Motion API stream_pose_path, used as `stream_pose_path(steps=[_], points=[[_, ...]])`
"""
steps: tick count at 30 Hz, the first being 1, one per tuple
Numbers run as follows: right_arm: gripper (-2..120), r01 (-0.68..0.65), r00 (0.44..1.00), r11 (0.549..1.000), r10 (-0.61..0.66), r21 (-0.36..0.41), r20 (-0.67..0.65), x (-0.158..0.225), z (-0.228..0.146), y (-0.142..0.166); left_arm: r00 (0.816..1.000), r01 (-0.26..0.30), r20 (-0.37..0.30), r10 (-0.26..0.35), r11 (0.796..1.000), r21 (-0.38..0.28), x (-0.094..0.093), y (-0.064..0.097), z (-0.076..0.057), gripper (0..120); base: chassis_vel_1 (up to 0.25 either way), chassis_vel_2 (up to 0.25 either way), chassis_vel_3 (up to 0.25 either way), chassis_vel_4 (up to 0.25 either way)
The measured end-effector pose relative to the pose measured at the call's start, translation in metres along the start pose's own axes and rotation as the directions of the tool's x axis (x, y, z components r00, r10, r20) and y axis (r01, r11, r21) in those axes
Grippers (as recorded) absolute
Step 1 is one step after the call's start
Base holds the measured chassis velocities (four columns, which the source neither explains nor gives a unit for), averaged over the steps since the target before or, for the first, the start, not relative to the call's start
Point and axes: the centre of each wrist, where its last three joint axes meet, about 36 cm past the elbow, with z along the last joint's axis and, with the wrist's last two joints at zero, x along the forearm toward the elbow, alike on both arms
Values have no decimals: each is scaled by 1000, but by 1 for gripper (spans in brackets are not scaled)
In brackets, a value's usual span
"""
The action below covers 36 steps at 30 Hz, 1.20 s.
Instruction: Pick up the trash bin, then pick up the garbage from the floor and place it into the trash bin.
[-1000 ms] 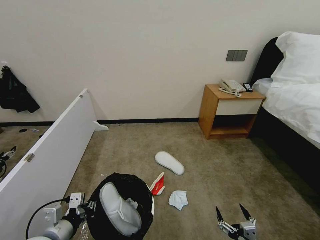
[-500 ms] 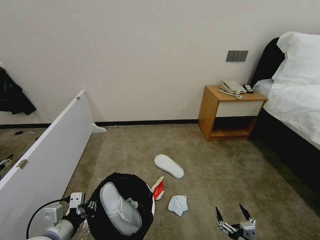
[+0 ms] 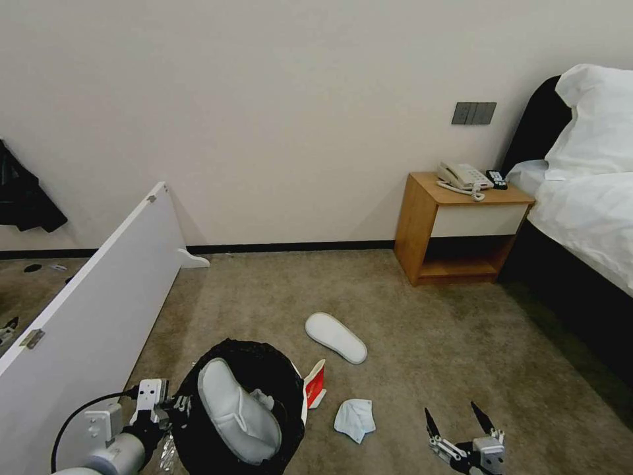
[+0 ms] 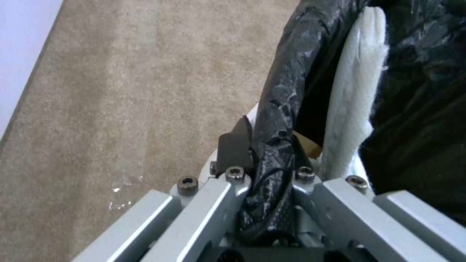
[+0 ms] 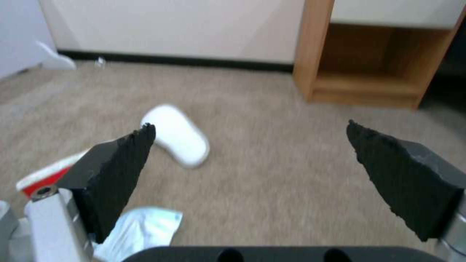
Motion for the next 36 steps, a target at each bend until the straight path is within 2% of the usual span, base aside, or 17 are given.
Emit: stream_pose_path(steps=[1,4,8,10,15,21,22,27,31,35,36], points=[[100,0,1000,1000,0,0,0,0,0,0,1000,0,0,0,1000,0,0,0,0,3,0,0,0,0],[100,19,991,995,-32,-95,-133,-11,-17,-6,1000,2,1,-2,1000,-1,3,-1,0,3,0,0,0,0],[100,48,980,987,-76,-155,-181,-24,-24,-14,1000,8,3,-8,1000,-3,5,-1,-1,3,0,0,0,0],[100,67,968,971,-118,-228,-220,-46,-24,-25,1000,14,4,-14,1000,0,8,-2,0,3,0,0,0,0],[100,126,947,970,-180,-207,-265,-73,-21,-41,1000,23,2,-23,1000,3,12,-4,3,3,0,0,0,0],[100,171,901,967,-232,-191,-368,-118,6,-53,999,44,4,-44,999,-4,21,-3,3,3,0,0,0,0],[100,188,868,958,-265,-216,-419,-141,24,-50,998,60,9,-60,998,-8,28,-1,1,3,0,0,0,0],[100,252,831,939,-334,-234,-444,-165,41,-40,997,77,14,-77,997,3,33,1,1,3,0,0,0,0],[100,318,812,924,-380,-211,-443,-189,47,-24,996,85,15,-86,996,13,36,0,3,3,0,0,0,0],[100,337,800,919,-394,-203,-453,-197,49,-16,996,90,13,-90,996,13,38,0,3,3,0,0,0,0],[100,358,782,913,-407,-194,-472,-206,53,-5,995,96,11,-96,995,14,40,1,4,3,0,0,0,0]])
